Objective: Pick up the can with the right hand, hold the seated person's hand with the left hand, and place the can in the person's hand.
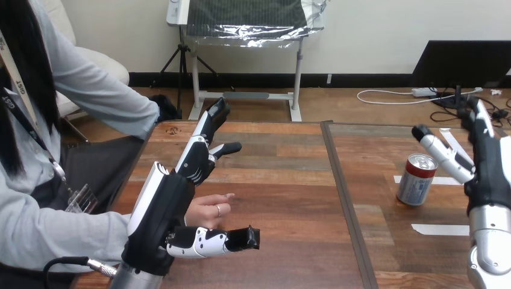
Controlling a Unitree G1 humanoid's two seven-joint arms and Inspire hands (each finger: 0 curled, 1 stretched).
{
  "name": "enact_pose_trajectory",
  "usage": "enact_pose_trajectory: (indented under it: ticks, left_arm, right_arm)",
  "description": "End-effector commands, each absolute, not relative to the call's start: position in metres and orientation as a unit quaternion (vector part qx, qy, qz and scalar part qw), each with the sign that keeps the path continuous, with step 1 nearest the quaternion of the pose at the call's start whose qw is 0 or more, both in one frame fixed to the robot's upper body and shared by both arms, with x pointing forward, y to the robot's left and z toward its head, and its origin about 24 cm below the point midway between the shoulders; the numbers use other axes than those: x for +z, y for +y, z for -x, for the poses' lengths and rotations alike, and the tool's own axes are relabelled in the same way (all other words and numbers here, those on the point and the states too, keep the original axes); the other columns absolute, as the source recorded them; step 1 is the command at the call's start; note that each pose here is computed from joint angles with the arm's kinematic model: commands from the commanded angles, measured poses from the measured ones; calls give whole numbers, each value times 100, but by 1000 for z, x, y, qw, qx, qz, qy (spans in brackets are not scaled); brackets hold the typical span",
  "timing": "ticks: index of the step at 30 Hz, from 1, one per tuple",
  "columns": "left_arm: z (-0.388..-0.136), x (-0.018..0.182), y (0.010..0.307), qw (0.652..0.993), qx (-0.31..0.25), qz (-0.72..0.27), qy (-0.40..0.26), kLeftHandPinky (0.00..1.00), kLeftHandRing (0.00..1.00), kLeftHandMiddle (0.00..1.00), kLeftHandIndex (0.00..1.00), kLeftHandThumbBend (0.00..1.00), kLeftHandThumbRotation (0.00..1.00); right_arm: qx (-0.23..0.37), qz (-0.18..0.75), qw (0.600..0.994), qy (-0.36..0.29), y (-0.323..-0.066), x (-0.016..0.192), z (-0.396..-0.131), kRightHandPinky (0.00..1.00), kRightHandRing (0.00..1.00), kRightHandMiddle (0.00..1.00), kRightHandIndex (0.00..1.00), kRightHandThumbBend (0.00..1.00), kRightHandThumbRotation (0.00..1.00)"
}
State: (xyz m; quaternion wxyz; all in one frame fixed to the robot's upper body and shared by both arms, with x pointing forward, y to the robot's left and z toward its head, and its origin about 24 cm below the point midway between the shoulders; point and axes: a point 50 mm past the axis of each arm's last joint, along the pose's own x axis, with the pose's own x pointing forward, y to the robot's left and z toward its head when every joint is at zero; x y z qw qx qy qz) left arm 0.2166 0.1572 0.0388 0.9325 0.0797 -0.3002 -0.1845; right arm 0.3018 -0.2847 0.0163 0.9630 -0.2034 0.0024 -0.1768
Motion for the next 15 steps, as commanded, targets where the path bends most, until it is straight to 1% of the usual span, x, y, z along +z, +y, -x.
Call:
enact_pose_trajectory:
  ticks: [1, 9, 10, 15]
  left_arm:
    - [-223, 56, 157, 921, -176, -82, -337, 84, 100, 100, 100, 100, 51]
    - [-222, 56, 158, 922, -178, -80, -335, 85, 100, 100, 100, 100, 51]
    - [-222, 56, 158, 922, -178, -80, -335, 85, 100, 100, 100, 100, 51]
    - [-221, 57, 158, 920, -178, -84, -339, 85, 100, 100, 100, 100, 51]
  right_arm:
    - [-173, 215, 961, -17, -281, 40, -324, 90, 90, 89, 94, 100, 65]
    - [-173, 214, 961, 14, -281, 33, -324, 87, 89, 89, 94, 100, 66]
    - [-173, 214, 961, 17, -281, 32, -324, 85, 88, 89, 94, 100, 66]
    - [-171, 218, 960, 34, -281, 28, -323, 83, 86, 89, 94, 100, 67]
